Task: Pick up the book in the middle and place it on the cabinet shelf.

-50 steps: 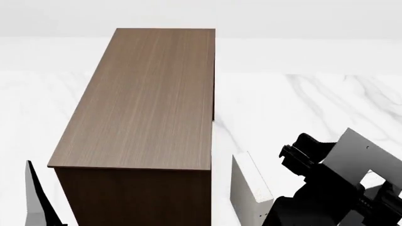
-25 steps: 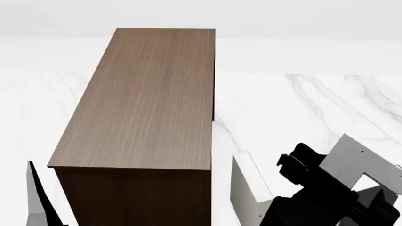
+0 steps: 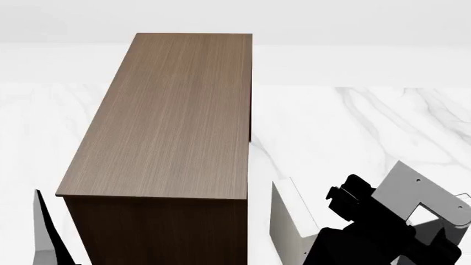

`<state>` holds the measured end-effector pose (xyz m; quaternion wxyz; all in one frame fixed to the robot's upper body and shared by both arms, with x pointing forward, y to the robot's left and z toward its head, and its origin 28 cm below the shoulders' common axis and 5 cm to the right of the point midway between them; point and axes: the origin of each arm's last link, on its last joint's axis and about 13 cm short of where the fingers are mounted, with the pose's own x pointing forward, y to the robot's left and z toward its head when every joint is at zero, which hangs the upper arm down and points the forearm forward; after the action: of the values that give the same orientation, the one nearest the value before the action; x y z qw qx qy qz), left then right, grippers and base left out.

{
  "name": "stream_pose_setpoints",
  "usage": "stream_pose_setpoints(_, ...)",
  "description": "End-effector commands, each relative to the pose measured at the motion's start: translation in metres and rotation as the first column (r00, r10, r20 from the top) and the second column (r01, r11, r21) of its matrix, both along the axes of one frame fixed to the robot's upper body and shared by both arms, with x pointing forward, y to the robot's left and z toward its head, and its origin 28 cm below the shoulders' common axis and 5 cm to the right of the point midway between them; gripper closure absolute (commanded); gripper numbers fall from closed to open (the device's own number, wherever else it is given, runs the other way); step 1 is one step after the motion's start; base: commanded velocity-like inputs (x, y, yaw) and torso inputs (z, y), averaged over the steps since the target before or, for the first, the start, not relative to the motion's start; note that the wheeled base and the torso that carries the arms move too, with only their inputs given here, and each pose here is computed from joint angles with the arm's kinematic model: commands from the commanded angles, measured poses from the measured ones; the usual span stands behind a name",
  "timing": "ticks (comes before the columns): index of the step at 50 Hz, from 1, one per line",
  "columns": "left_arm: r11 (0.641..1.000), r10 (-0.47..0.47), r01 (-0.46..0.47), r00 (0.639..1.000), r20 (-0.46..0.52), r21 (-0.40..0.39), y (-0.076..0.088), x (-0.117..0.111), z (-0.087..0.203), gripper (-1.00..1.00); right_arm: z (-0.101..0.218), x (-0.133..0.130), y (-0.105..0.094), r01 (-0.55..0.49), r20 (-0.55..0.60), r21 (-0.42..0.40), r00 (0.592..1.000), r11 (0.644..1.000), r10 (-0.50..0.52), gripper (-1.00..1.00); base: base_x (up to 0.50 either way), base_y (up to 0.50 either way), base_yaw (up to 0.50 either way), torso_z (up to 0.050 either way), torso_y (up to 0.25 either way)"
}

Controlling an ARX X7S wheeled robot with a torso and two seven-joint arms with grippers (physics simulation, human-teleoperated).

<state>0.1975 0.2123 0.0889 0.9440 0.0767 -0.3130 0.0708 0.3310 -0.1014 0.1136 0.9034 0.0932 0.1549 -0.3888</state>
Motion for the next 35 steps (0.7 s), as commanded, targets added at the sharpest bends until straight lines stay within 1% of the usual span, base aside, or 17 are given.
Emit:
stream_pose_setpoints(1, 1.0, -0.002, 0.002, 1.0, 0.01, 0.014, 0.0, 0.0, 0.001, -1.0, -0.007, 0.009, 0.0, -0.008, 0.007, 0.0, 1.0, 1.0, 0.008, -1.0, 0.0, 0.0, 0.0, 0.0, 0.0)
stream_pose_setpoints(9, 1.0, -0.003, 0.003, 1.0, 0.008, 0.014, 0.0, 0.0, 0.001, -1.0, -0.011, 0.015, -0.002, -0.003, -0.003, -0.008, 1.0, 1.0, 0.003, -1.0, 0.0, 0.0, 0.0, 0.0, 0.0)
stream_pose_setpoints(27, 1.0, -0.004, 0.004, 1.0, 0.004, 0.015, 0.0, 0.0, -0.001, -1.0, -0.029, 0.016, -0.006, 0.015, -0.055, -0.019, 0.998, 1.0, -0.016, -1.0, 0.0, 0.0, 0.0, 0.0, 0.0)
stream_pose_setpoints(35, 1.0, -0.003, 0.003, 1.0, 0.004, 0.017, 0.0, 0.0, -0.001, -1.0, -0.038, 0.019, -0.006, 0.001, -0.066, -0.037, 0.998, 0.999, -0.003, -1.0, 0.0, 0.0, 0.0, 0.0, 0.0)
